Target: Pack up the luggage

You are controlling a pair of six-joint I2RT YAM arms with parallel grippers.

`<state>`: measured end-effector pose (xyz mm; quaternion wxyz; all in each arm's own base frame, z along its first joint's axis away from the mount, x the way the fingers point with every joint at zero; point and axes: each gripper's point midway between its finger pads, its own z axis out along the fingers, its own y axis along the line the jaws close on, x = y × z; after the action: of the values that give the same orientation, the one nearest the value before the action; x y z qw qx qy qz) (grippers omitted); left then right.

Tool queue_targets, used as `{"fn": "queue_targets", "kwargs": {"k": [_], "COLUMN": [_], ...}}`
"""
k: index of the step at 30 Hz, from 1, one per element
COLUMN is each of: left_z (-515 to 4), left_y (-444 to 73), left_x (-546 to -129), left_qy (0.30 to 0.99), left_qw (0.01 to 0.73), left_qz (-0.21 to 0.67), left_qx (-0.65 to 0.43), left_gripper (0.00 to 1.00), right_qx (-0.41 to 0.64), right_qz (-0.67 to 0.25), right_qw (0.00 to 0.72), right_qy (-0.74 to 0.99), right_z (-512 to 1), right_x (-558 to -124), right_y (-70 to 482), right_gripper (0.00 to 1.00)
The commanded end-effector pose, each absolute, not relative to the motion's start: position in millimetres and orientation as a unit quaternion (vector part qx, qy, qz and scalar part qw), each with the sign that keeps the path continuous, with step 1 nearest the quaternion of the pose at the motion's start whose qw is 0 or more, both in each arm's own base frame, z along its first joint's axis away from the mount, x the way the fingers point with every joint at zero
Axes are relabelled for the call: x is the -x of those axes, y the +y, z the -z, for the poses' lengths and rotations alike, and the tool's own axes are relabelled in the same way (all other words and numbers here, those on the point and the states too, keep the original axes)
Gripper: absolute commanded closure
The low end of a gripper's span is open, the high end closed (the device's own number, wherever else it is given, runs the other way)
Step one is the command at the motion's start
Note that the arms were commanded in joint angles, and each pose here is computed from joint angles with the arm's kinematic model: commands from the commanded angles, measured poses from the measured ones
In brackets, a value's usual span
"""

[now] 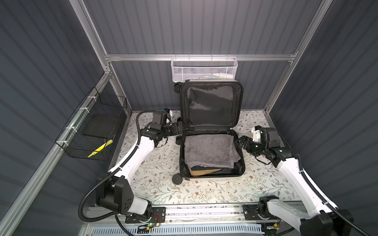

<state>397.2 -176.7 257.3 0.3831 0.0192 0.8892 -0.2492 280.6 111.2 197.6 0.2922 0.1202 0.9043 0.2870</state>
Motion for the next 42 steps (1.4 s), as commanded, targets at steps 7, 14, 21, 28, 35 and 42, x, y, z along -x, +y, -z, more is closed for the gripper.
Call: {"fn": "queue_targets", "kwargs": {"k": [7, 14, 21, 28, 35, 42], "left_z": [-323.5, -350.3, -384.6, -409.7, -415.2, -385.3], "left_y": [-167.0, -168.1, -164.9, -172.0, -188.6, -194.3], "left_x": [-429.5, -458.1, -485.7, -504.2, -516.3, -534.0], "left_qy": [0.868, 0.855, 0.828, 0.803, 0.790, 0.806], "left_qw": [0.448, 0.478, 0.522, 0.549, 0.548, 0.522], "left_qz": [0.208, 0.196, 0.202, 0.228, 0.271, 0.277], "left_qx": [-0.043, -0.047, -0.043, -0.044, -0.053, -0.036], "left_gripper": [0.00, 0.00, 0.07, 0.18, 0.23, 0.30], "right_qx": [0.000, 0.029, 0.045, 0.075, 0.095, 0.097], "right_qz": [-0.340, -0.316, -0.317, -0.334, -0.327, -0.269], "right_qw": [0.180, 0.147, 0.144, 0.161, 0.144, 0.113], "right_qy": [0.923, 0.937, 0.937, 0.926, 0.929, 0.952], "right_z": [-161.6, -120.3, -117.2, -144.0, -141.2, -98.3], "right_x": [-184.6, -152.0, -141.4, -133.6, -111.1, -102.2], "right_y": [190.1, 218.8, 232.8, 237.4, 230.4, 224.9], "right_gripper": [0.22, 0.23, 0.24, 0.25, 0.27, 0.28]}}
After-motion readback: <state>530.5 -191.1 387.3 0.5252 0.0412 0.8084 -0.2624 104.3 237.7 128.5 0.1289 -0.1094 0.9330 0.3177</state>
